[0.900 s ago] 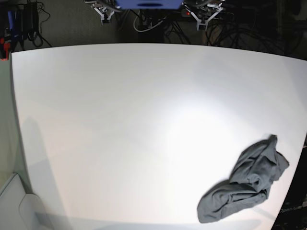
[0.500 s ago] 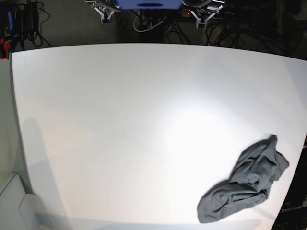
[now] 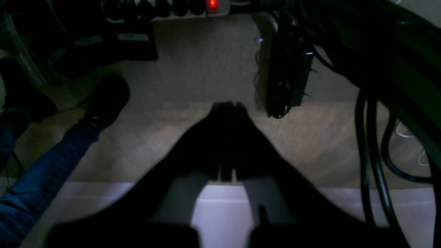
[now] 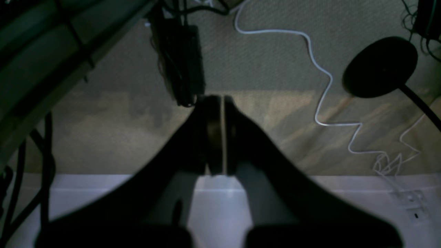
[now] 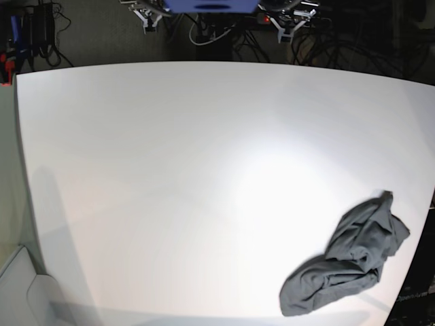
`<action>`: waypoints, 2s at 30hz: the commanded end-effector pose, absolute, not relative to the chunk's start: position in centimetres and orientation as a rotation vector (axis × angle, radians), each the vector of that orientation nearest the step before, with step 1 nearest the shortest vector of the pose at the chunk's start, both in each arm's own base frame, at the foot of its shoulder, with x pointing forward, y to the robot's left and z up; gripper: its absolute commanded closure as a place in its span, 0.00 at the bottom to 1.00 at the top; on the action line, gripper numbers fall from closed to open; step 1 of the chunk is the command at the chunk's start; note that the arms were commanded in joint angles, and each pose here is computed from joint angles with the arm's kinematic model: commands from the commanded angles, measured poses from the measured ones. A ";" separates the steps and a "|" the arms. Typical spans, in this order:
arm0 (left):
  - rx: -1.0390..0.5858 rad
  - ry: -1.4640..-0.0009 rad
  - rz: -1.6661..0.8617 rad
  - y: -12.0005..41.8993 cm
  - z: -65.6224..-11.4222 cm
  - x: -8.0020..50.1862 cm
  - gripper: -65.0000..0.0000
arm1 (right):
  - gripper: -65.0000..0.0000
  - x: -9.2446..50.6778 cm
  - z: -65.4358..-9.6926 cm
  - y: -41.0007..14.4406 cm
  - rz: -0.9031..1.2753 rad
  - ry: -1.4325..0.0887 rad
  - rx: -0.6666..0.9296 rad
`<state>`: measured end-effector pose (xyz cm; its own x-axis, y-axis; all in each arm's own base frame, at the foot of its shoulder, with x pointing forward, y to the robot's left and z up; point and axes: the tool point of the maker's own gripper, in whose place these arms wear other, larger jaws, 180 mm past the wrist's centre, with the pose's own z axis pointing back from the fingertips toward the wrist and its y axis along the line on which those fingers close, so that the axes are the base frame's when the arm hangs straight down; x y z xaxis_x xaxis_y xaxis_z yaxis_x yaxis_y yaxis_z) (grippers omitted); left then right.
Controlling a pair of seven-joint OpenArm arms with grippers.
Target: Layout the t-shirt on the table in an organized manner, then fold the t-shirt properly
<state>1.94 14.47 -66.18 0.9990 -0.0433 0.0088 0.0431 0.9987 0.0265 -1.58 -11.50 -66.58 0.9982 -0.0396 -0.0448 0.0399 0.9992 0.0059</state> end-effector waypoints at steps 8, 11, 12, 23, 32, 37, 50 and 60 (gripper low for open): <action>0.029 -0.012 -0.034 14.5 -66.2 1.8 1.00 | 1.00 -2.0 -66.6 -11.2 -0.040 0.052 0.018; 0.030 0.005 -0.034 14.6 -66.2 0.5 1.00 | 1.00 -2.7 -66.5 -11.2 -0.040 0.061 0.018; 0.031 -0.001 -0.034 14.7 -66.2 0.3 1.00 | 1.00 -3.2 -66.5 -11.2 -0.040 0.065 0.017; 0.038 -0.138 -0.053 15.4 -64.1 -1.9 1.00 | 1.00 -5.2 -64.4 -11.0 0.027 -0.088 0.023; 0.029 -0.261 -0.078 15.4 -60.1 -2.7 1.00 | 1.00 -4.9 -58.6 -9.0 0.077 -0.283 0.073; 0.053 -0.376 -0.056 16.6 -55.4 -2.1 1.00 | 1.00 -4.0 -54.0 -7.4 0.099 -0.383 0.118; 0.047 -0.673 -0.064 15.9 -43.8 3.4 1.00 | 1.00 3.6 -42.5 -8.0 0.165 -0.565 0.131; 0.117 -0.880 -0.057 17.8 -37.2 8.7 0.99 | 1.00 9.6 -39.3 -8.4 0.192 -0.712 0.113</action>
<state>8.59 18.02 -37.95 0.6560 -0.0962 0.7486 0.0008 0.9919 0.1268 9.68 -8.45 -39.84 0.7512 0.1367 0.6458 -0.2084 0.9774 0.0356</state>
